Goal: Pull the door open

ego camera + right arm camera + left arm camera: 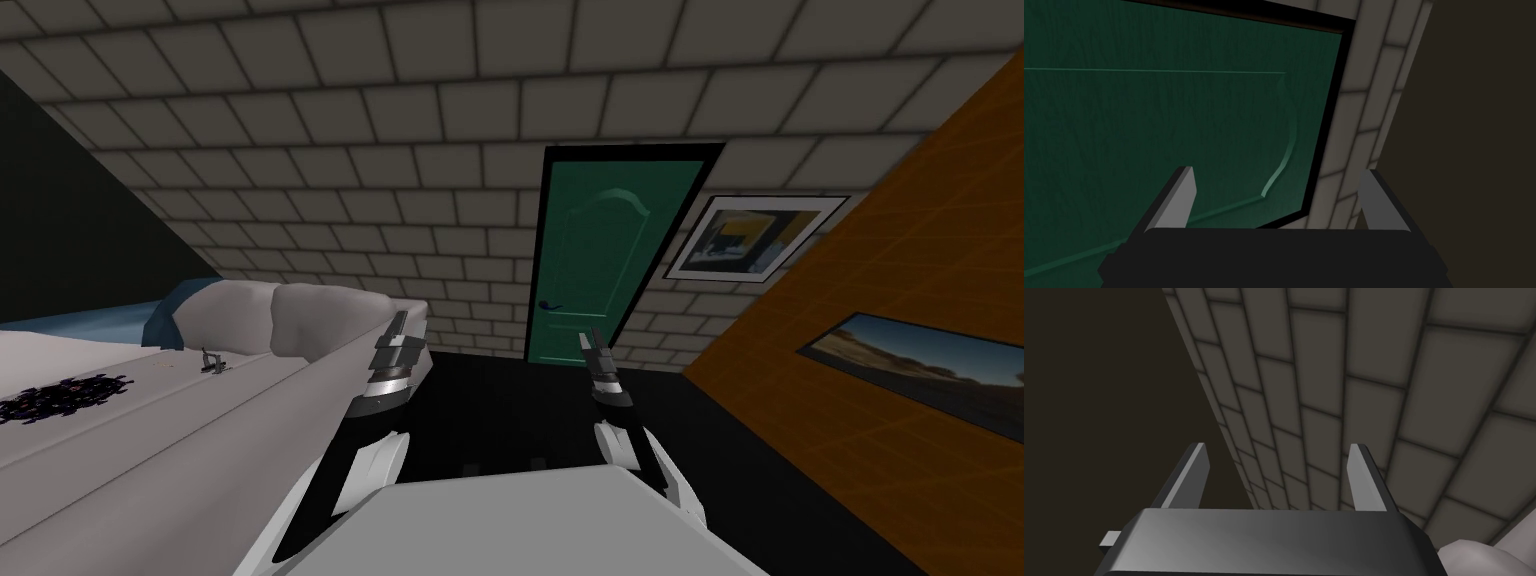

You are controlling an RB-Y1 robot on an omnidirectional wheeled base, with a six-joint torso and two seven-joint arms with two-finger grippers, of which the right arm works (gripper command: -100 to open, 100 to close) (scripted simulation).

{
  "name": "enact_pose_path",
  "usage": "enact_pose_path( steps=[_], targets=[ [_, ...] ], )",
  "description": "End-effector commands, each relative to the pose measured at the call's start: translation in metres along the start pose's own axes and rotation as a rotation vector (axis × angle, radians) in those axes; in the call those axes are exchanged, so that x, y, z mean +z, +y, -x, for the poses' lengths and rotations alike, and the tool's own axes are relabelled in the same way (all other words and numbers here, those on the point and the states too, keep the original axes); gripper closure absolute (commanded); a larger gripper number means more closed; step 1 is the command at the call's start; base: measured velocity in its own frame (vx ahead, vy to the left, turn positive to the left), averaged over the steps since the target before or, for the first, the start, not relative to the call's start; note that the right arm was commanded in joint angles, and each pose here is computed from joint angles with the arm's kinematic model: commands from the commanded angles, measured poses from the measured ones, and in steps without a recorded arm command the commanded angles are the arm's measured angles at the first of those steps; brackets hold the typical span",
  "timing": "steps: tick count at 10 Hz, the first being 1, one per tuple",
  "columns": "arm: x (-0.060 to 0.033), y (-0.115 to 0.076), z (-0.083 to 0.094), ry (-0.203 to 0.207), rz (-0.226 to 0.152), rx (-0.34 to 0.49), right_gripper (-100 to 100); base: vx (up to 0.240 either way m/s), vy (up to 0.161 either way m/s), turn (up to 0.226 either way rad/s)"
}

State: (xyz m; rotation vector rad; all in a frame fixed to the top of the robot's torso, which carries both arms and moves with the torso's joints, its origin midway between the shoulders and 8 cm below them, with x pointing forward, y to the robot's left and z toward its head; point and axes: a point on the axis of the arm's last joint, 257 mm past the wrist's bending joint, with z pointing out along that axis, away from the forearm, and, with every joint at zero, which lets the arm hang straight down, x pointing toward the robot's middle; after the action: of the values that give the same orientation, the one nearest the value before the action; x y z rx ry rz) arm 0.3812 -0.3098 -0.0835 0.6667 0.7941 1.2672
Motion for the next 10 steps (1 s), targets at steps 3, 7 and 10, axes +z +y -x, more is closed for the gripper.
enact_pose_path(
  steps=[3,7,10],
  targets=[
    [-0.0137,-0.03,0.004,0.01,-0.061,0.019,-100,0.099,0.018,0.014],
    [-0.0292,-0.062,0.011,0.017,-0.13,0.035,-100,0.101,0.013,0.013],
    [-0.0421,-0.085,0.017,0.02,-0.182,0.045,-100,0.101,0.026,0.012]
  ],
)
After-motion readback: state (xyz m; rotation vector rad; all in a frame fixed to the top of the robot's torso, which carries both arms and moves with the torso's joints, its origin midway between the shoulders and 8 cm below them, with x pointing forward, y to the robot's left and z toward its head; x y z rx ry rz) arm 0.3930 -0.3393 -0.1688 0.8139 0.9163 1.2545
